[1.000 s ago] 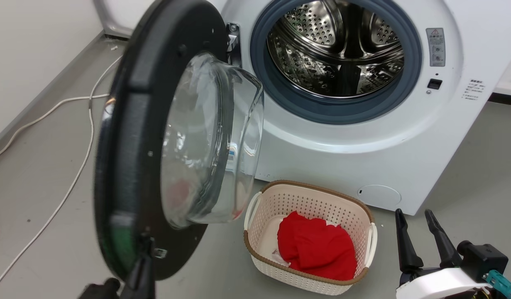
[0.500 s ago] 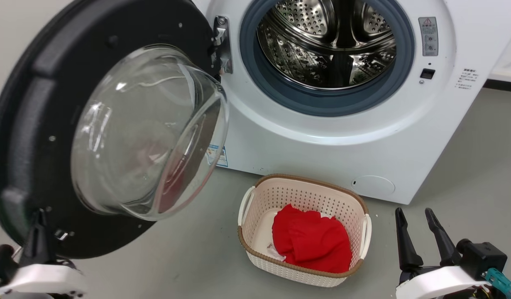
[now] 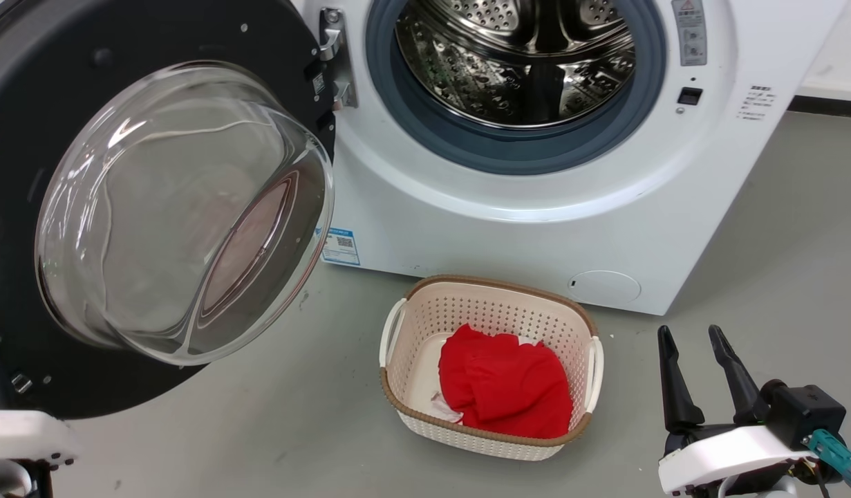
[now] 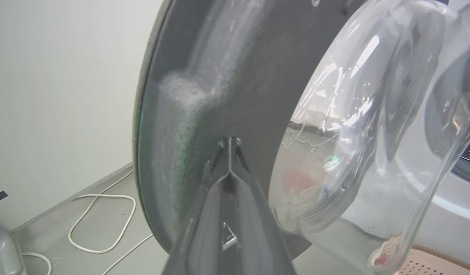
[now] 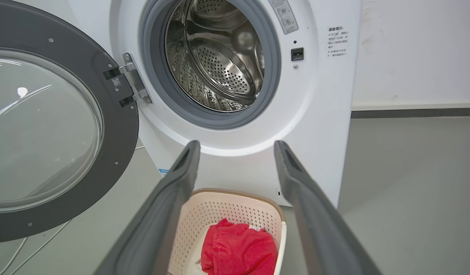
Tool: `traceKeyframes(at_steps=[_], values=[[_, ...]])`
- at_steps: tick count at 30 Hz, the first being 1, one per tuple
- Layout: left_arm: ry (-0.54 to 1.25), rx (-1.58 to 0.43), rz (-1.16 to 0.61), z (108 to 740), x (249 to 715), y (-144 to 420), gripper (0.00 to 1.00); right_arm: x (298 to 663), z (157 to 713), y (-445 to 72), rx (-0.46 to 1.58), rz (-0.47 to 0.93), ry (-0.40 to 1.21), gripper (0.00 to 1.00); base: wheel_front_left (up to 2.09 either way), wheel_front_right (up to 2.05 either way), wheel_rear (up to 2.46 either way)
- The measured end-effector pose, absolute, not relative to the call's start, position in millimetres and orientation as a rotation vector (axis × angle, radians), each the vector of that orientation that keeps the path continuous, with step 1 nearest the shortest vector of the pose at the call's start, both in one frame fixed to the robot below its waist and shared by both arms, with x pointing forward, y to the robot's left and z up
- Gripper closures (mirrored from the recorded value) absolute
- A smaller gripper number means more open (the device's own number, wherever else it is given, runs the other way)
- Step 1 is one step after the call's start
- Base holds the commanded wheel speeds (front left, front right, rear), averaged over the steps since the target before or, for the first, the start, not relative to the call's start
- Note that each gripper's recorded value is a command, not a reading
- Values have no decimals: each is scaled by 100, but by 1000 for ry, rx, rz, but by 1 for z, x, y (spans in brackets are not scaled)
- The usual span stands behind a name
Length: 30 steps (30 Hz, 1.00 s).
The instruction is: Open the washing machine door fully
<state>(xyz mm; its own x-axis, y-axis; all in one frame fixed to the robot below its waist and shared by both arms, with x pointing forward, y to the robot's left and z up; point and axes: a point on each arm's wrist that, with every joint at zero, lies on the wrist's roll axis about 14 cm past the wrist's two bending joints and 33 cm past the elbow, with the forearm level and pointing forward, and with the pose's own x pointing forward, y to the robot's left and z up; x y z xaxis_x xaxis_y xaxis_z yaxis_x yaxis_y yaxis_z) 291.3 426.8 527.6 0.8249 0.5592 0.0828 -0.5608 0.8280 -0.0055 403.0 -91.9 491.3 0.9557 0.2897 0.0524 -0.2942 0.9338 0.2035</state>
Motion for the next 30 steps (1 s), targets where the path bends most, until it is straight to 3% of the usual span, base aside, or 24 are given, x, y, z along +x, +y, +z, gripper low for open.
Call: traceKeyframes(at_steps=[9, 10, 11, 12, 13, 21, 30], values=[[-87, -2, 573, 517, 282, 401, 100, 399, 501, -101, 198, 276, -52, 0, 0, 0, 0], [-90, -4, 567, 516, 281, 396, 84, 398, 503, -102, 197, 275, -57, 0, 0, 0, 0], [-94, -10, 563, 516, 279, 392, 56, 398, 505, -103, 195, 274, -63, 0, 0, 0, 0], [-98, -15, 554, 515, 278, 386, 9, 397, 506, -103, 190, 273, -68, 0, 0, 0, 0], [-99, -17, 543, 514, 277, 379, 0, 396, 508, -103, 185, 274, -74, 0, 0, 0, 0], [-120, -32, 402, 516, 286, 328, 0, 389, 519, -108, 161, 267, -109, 0, 0, 0, 0], [-192, -14, 175, 542, 333, 264, 0, 384, 536, -119, 111, 244, -150, 0, 0, 0, 0]])
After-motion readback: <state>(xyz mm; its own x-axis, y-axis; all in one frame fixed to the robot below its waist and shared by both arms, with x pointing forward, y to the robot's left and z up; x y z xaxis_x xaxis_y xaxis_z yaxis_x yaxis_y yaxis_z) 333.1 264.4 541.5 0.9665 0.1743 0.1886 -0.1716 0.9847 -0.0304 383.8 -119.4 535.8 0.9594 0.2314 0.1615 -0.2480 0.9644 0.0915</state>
